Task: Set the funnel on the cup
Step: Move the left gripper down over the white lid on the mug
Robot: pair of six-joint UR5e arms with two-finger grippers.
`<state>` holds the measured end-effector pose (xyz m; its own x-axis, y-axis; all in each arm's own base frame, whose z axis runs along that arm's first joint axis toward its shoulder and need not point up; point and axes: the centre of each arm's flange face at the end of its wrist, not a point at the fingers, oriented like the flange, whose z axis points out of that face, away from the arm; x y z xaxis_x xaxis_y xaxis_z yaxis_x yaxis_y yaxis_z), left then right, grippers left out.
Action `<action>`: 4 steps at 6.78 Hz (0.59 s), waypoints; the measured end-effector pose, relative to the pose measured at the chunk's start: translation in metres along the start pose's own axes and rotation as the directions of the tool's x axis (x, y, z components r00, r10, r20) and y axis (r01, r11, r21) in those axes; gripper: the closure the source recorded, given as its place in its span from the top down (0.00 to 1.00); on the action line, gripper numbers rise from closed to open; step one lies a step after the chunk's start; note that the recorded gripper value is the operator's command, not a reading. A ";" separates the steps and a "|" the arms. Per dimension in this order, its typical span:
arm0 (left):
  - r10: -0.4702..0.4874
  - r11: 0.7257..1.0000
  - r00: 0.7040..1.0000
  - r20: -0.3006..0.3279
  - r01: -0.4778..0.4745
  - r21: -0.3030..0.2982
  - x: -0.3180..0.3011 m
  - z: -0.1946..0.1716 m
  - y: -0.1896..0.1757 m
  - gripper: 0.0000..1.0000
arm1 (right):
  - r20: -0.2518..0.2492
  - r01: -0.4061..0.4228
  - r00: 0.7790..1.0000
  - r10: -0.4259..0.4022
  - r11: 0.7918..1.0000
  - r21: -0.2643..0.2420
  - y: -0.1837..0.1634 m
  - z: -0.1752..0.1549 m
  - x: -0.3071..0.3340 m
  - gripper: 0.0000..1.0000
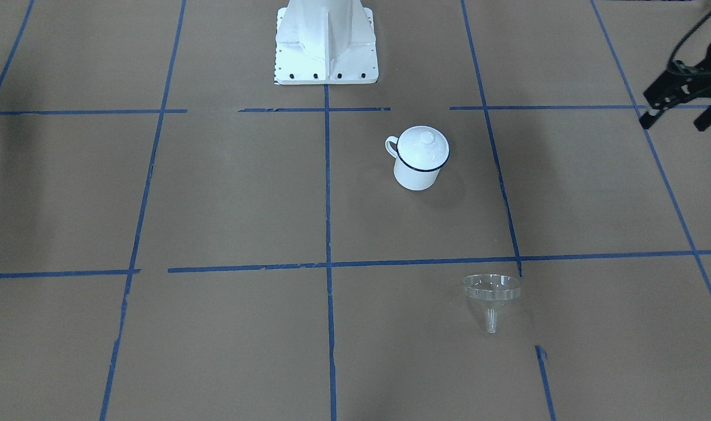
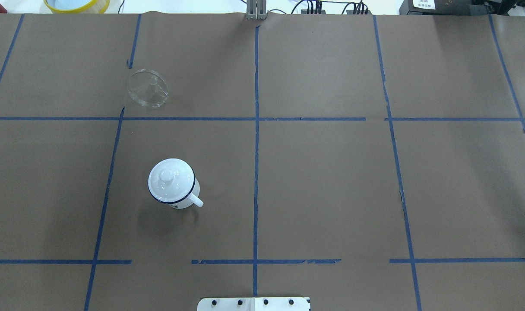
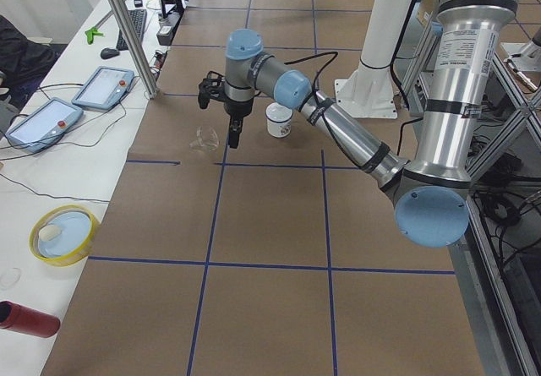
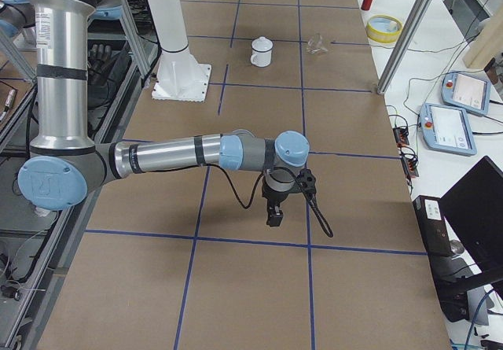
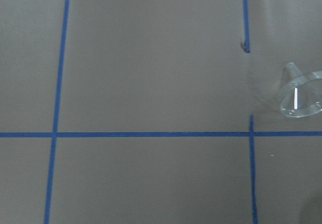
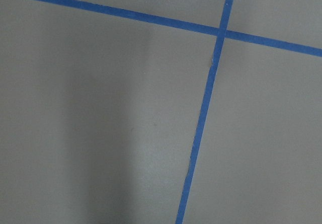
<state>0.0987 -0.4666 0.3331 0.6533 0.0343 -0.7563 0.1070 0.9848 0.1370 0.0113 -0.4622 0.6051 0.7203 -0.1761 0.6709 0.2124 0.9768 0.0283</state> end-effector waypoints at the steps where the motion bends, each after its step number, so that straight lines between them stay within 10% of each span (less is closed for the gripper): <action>1: -0.001 1.000 1.000 -0.005 0.001 -0.017 0.038 0.013 0.021 1.00 | 0.000 0.000 1.000 0.000 1.000 0.000 0.000 0.000 0.000 1.00; 4: -0.005 0.999 1.000 -0.001 0.005 -0.041 0.133 0.048 0.065 1.00 | 0.000 0.000 1.000 0.000 1.000 0.000 0.000 0.000 0.000 1.00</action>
<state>0.2283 -0.4064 0.2716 0.6517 0.0300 -0.7579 0.0788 0.9911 0.1070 0.0113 -0.4621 0.6050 0.7202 -0.1762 0.6710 0.2124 0.9768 0.0284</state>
